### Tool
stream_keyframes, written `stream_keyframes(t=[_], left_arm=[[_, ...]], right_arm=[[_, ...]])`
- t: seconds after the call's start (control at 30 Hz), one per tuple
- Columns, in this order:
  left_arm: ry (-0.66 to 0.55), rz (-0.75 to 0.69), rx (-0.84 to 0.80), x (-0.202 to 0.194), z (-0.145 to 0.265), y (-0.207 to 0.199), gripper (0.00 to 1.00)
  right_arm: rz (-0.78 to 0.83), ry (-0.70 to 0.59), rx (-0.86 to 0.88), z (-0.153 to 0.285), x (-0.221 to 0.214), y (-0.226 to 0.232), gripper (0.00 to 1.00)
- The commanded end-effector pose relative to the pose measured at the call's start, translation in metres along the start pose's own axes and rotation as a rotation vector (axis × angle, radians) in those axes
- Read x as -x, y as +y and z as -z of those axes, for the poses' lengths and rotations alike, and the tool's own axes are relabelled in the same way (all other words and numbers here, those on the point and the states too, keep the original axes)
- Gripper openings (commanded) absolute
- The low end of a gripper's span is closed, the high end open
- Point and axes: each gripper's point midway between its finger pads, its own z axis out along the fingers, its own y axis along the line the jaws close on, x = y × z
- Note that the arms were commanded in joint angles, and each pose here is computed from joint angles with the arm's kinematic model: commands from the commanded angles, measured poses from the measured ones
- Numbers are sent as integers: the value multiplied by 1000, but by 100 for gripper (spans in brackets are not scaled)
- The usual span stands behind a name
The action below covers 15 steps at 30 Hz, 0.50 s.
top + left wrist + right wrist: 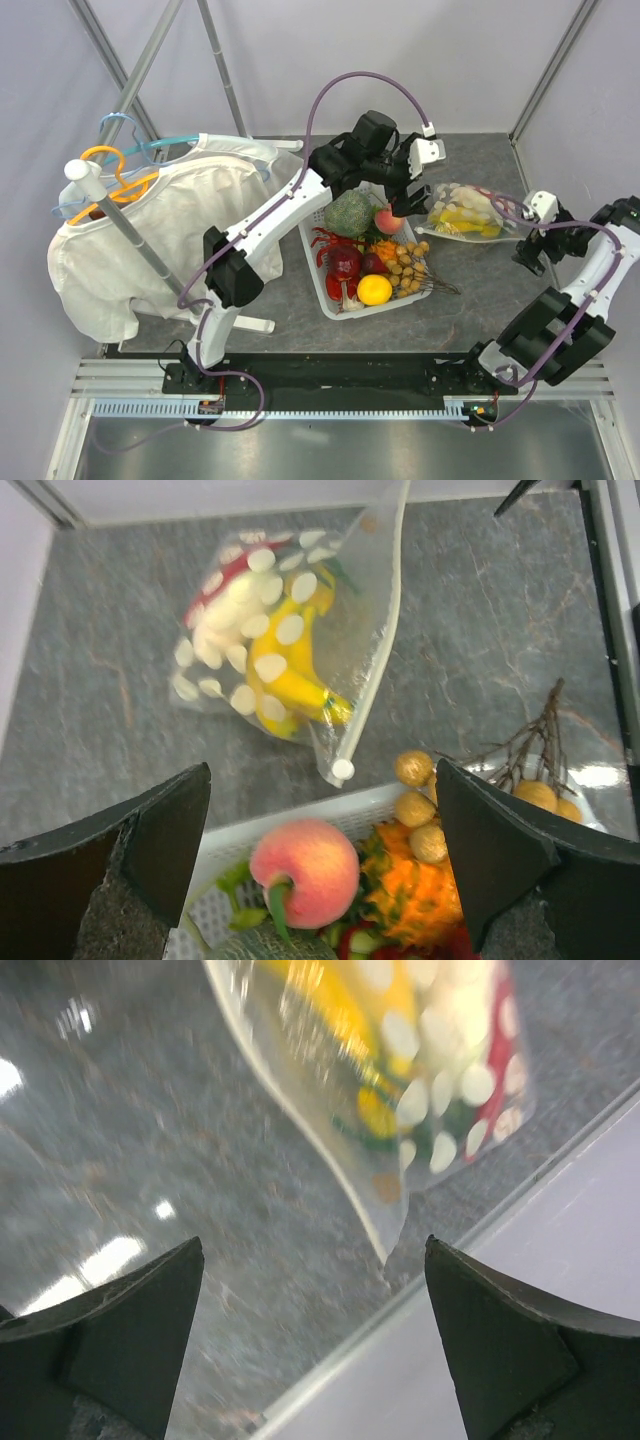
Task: Place the food in the zip-top bag and seal the zipper
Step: Reset both arms
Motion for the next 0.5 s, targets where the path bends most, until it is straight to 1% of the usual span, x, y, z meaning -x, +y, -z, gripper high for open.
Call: stream_keyframes(t=[0.0,0.03,0.07,0.1,0.17,0.2,0.23,0.27,0.3,0.33,0.37,0.4,0.43,0.47], left_arm=[[121,161,28,-12,18,-6,100],[147,176,32,-16,22,-9,100],[160,182,38,-18,26,-9,100],[178,190,53,-21,29,-7,100],[204,215,65,-26,42,-5,100],[208,229,62,-26,47,-5,100],[210,244,62,-27,52,-4,100],[226,287,72,-32,62,0,100],[236,310,78,-35,67,2,100],[239,327,88,-36,73,6,100],[244,372,113,-41,83,14,100],[244,399,127,-41,91,17,100],[243,415,137,-42,98,21,100],[239,436,161,-45,108,30,100]], right_arm=[[-243,-289,-15,19,76,6,98],[-284,-331,-17,22,85,1,98],[-370,-412,-6,26,102,-4,98],[-404,-446,-4,32,113,-17,98],[-450,-506,35,34,135,-27,98],[-524,-534,66,37,148,-34,98],[-497,-543,48,35,153,-48,98],[-521,-551,79,28,167,-50,98],[-690,-509,85,22,169,-49,98],[-743,-500,50,15,172,-56,98],[-613,-556,-55,11,192,-82,98],[-634,-555,-106,4,192,-78,98],[-638,-551,-180,2,196,-88,98],[-626,-539,-156,-11,209,-79,98]])
